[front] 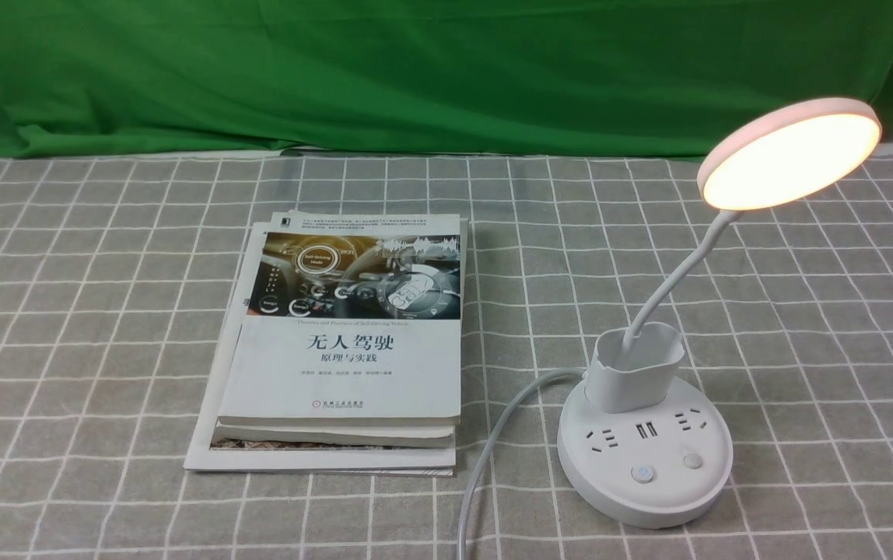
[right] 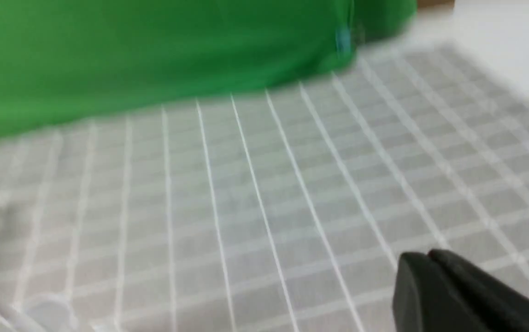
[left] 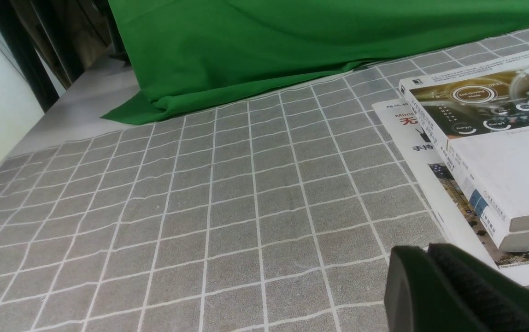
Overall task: Turn off the desk lamp on the grey coffee tablecloth by hand.
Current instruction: 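Press the power button on the lamp base to turn the lamp off with the right gripper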
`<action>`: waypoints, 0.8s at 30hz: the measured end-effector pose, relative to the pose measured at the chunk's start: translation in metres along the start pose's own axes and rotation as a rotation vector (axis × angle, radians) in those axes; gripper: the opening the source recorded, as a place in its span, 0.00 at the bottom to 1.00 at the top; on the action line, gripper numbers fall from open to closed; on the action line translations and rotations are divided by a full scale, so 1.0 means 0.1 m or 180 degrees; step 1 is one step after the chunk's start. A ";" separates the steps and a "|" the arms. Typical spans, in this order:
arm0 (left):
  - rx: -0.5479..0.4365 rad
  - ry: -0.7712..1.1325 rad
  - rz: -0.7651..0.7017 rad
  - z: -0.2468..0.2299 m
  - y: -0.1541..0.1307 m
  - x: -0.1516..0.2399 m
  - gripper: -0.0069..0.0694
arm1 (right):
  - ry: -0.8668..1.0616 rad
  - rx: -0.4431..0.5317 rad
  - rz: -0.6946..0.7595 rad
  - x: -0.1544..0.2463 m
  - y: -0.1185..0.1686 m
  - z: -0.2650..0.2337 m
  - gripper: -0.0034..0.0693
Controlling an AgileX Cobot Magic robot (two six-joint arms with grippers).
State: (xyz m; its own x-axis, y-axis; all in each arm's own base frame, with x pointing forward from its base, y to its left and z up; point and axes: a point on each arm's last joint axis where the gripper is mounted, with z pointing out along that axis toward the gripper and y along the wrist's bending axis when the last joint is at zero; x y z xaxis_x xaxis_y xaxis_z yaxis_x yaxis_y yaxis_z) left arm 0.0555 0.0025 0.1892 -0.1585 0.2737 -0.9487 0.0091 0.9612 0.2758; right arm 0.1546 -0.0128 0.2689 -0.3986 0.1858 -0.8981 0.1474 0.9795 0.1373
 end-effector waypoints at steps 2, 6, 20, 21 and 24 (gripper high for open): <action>0.0000 0.0000 0.0000 0.00 0.00 0.00 0.12 | 0.0195 0.0002 0.0104 0.05 0.01 0.14 0.11; 0.0000 0.0000 0.0000 0.00 0.00 0.00 0.12 | 0.0728 -0.0066 0.0195 0.22 0.08 0.40 0.11; 0.0002 0.0000 -0.0008 0.00 0.00 0.00 0.12 | 0.2296 -0.0955 -0.1098 0.36 1.25 0.96 0.12; 0.0002 0.0000 -0.0008 0.00 0.00 0.00 0.12 | 0.2340 -0.0975 -0.1141 0.38 1.30 0.99 0.12; 0.0002 0.0000 -0.0008 0.00 0.00 0.00 0.12 | 0.2441 -0.0974 -0.1202 0.45 1.36 1.05 0.12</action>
State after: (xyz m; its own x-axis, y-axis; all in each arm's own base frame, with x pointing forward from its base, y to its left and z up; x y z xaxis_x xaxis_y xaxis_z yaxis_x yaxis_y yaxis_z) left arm 0.0555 0.0024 0.1892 -0.1584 0.2714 -0.9493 0.0093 0.9618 0.2735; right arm 0.2516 0.1203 0.2036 -0.8811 -0.2582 -0.3963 -0.3186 0.9433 0.0936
